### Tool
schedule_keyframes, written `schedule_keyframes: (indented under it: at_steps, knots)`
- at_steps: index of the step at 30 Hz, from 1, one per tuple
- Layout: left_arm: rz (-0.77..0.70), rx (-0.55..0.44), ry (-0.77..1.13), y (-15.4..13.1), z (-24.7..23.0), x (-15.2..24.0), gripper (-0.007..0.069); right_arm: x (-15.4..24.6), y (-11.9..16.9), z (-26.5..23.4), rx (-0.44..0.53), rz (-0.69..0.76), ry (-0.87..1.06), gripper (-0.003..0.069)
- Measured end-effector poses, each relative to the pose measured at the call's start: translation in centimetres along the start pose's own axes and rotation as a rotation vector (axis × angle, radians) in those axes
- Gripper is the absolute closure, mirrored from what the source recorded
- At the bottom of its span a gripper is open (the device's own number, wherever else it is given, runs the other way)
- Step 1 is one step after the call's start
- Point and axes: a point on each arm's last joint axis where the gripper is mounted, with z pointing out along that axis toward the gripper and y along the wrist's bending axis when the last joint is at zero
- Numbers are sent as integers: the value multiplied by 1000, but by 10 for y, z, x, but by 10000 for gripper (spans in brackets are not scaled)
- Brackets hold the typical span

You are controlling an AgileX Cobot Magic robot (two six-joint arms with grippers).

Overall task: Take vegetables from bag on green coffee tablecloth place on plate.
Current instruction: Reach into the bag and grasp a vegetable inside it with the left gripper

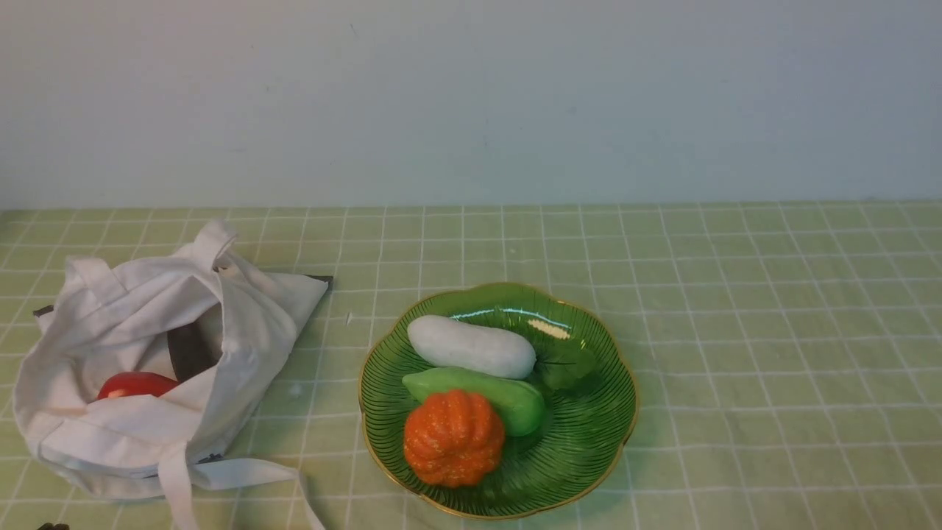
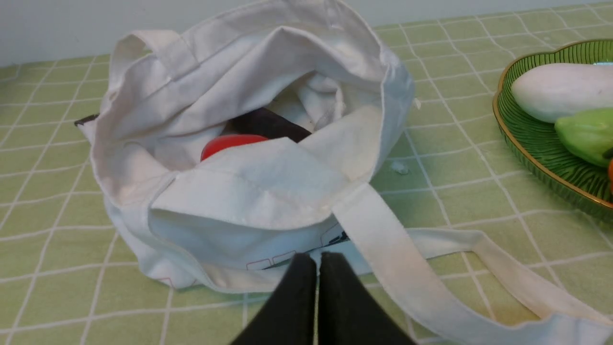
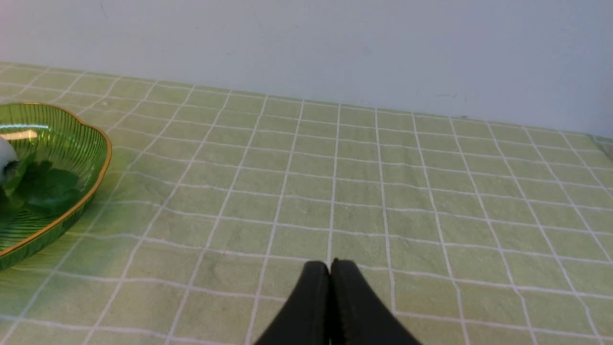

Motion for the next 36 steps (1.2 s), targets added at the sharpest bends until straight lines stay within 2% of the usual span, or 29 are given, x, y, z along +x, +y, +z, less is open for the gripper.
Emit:
schedule_keyframes:
  at_steps: [12, 15, 19, 20, 22, 26, 29, 31, 33, 36]
  knots:
    - [5, -3, -1, 0, 0, 0, 630, 0, 0, 0, 0, 0, 0, 673]
    - [-42, 6, -25, -1, 0, -2, 630, 0, 0, 0, 0, 0, 0, 673]
    - [-391, 77, -180, -4, -2, -17, 630, 0, 0, 0, 0, 0, 0, 673]
    - [-408, 81, -180, -4, -2, -17, 630, 0, 0, 0, 0, 0, 0, 673]
    - [-602, 115, -273, -2, -4, -26, 630, 0, 0, 0, 0, 0, 0, 673]
    - [-710, 114, -427, 4, -8, -38, 630, 0, 0, 0, 0, 0, 0, 673]
    - [-795, 85, -658, 15, -19, -53, 630, 0, 0, 0, 0, 0, 0, 673]
    - [-815, 84, -732, 18, -25, -63, 630, 0, 0, 0, 0, 0, 0, 673]
    - [-784, 110, -805, 18, -42, -89, 630, 0, 0, 0, 0, 1, 0, 673]
    - [-657, 129, -748, 12, -55, -118, 630, 0, 0, 0, 0, 1, 0, 673]
